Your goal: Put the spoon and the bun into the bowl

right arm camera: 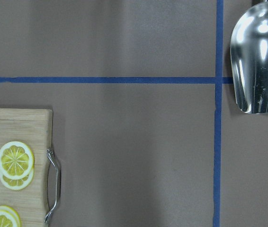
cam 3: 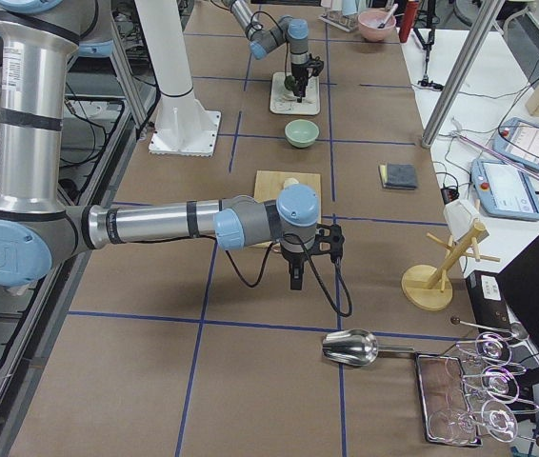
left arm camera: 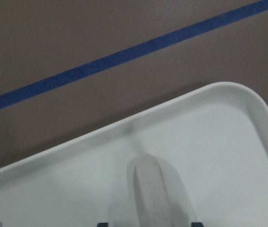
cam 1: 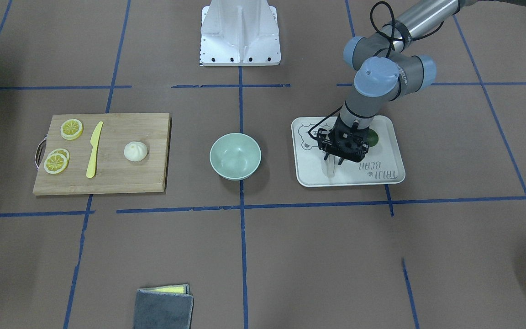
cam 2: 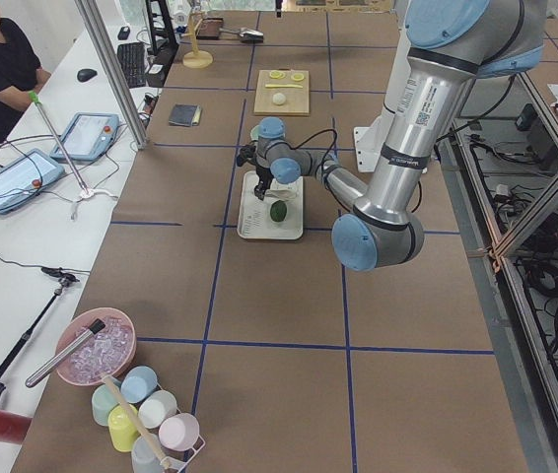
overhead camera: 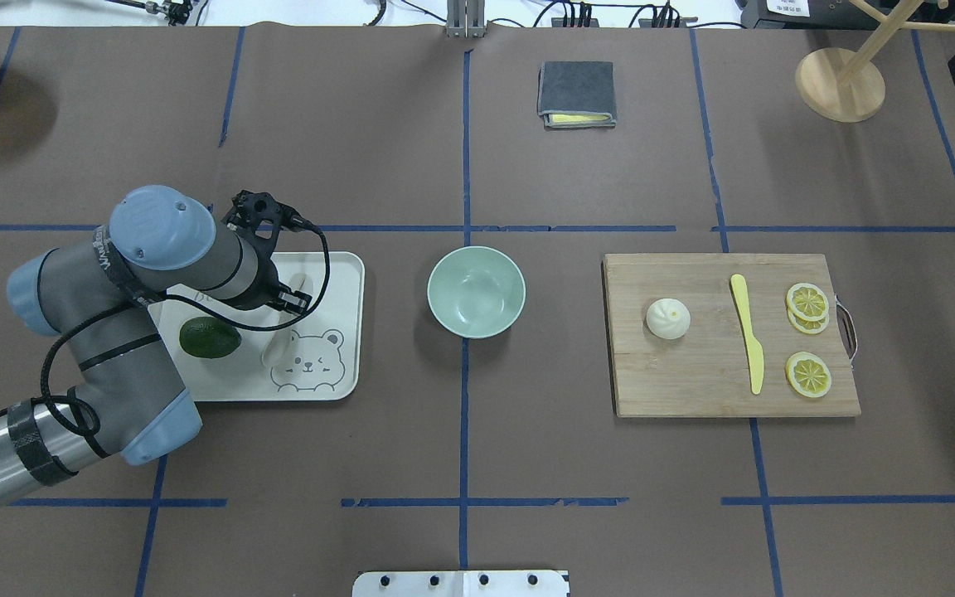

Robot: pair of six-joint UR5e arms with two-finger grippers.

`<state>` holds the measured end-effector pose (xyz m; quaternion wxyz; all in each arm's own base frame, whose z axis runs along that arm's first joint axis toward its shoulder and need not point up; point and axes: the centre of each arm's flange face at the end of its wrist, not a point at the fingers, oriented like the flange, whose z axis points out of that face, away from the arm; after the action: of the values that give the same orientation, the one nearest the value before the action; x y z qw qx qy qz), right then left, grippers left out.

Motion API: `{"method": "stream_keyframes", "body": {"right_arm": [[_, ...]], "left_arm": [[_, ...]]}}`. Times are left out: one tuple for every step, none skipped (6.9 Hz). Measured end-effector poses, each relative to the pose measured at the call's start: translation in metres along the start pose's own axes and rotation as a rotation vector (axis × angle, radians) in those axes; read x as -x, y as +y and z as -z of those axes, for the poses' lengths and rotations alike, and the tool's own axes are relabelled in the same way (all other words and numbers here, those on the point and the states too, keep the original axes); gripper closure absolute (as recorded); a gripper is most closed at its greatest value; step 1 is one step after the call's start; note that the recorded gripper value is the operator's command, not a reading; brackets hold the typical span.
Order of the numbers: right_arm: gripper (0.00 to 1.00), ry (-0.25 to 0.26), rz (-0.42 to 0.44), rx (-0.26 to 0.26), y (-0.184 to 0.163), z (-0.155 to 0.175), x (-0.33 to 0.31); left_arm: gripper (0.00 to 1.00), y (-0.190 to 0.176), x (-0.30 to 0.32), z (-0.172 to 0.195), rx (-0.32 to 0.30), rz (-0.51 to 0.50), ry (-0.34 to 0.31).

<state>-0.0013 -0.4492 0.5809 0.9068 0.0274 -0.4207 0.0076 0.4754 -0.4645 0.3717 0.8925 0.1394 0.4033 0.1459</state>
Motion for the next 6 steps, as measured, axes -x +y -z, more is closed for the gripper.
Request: {"method": "stream_keyframes", "body": {"right_arm": [[0.00,0.000,-0.003,0.002,0.000,-0.001,-0.001],[0.00,-0.003,-0.003,0.004,0.000,-0.001,-0.001],[0.00,-0.008,-0.004,0.005,0.000,-0.002,-0.001],[0.00,-0.017,-0.004,0.008,0.000,-0.002,0.000],[0.00,-0.032,-0.003,0.011,0.001,-0.001,0.002],[0.00,-0.047,0.002,0.011,0.000,0.000,0.006]], "left_arm": [[1.00,0.000,-0.002,0.002,0.002,-0.002,0.008],[1.00,0.000,-0.006,0.007,0.007,-0.004,0.027],[1.00,-0.003,-0.015,0.017,0.005,-0.005,0.058],[1.00,-0.012,-0.028,0.031,-0.012,-0.001,0.088],[1.00,-0.023,-0.047,0.044,-0.035,0.029,0.119],[1.00,-0.041,-0.075,0.059,-0.063,0.084,0.160]]}}
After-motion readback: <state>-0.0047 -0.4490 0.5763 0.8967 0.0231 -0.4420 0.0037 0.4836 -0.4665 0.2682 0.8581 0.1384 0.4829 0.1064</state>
